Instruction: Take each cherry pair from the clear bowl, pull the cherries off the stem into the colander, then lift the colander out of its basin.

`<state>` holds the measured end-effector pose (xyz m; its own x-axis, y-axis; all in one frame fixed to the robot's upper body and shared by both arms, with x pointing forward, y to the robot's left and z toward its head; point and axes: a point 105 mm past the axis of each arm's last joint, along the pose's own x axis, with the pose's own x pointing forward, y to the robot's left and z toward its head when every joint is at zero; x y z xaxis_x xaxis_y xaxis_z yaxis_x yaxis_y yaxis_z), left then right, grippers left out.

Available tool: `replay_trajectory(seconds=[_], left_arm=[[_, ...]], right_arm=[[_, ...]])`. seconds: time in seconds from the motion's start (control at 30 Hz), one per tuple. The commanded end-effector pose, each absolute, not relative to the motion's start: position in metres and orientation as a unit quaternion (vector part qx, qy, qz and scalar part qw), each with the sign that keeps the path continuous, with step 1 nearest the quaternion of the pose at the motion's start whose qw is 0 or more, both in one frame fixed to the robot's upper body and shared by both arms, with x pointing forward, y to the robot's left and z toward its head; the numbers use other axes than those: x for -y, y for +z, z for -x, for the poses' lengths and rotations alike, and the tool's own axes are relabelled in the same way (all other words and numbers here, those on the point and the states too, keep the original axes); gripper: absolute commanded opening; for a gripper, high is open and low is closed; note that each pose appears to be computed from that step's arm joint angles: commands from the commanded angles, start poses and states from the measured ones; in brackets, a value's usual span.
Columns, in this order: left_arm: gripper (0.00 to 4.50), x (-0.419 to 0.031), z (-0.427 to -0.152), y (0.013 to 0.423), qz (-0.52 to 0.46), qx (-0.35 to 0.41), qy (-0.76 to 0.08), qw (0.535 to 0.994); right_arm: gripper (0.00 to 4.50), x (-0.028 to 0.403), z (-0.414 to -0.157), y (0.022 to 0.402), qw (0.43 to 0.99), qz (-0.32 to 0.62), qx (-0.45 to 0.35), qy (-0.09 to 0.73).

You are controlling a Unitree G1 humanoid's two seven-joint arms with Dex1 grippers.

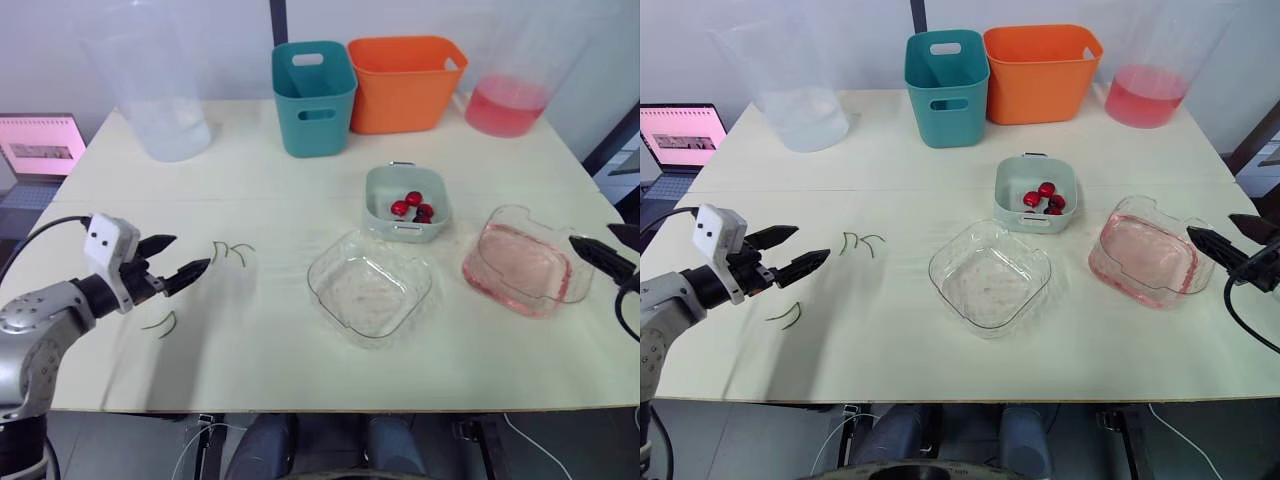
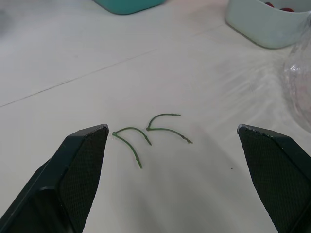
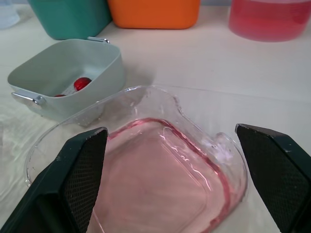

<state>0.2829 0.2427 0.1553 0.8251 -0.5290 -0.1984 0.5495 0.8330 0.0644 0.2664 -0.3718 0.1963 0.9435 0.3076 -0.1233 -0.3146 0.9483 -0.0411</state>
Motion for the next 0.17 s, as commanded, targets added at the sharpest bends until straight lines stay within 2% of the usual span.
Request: replay_trajectory(seconds=[0.03,0.17], left_arm=[[4.50,-0.2447,-0.2801,0.1681,-0.063,-0.061,-0.274,0.958],[4.50,-0.2451,-0.2790,0.1650,-0.061,-0.060,-0.267,0.960]], right_arm=[[4.46,0.3713,-0.2680,0.2143,0.985,0.053,-0.035,0.163],[4.46,0.3698,-0.2713,0.2156,0.984,0.053,-0.034,0.168]])
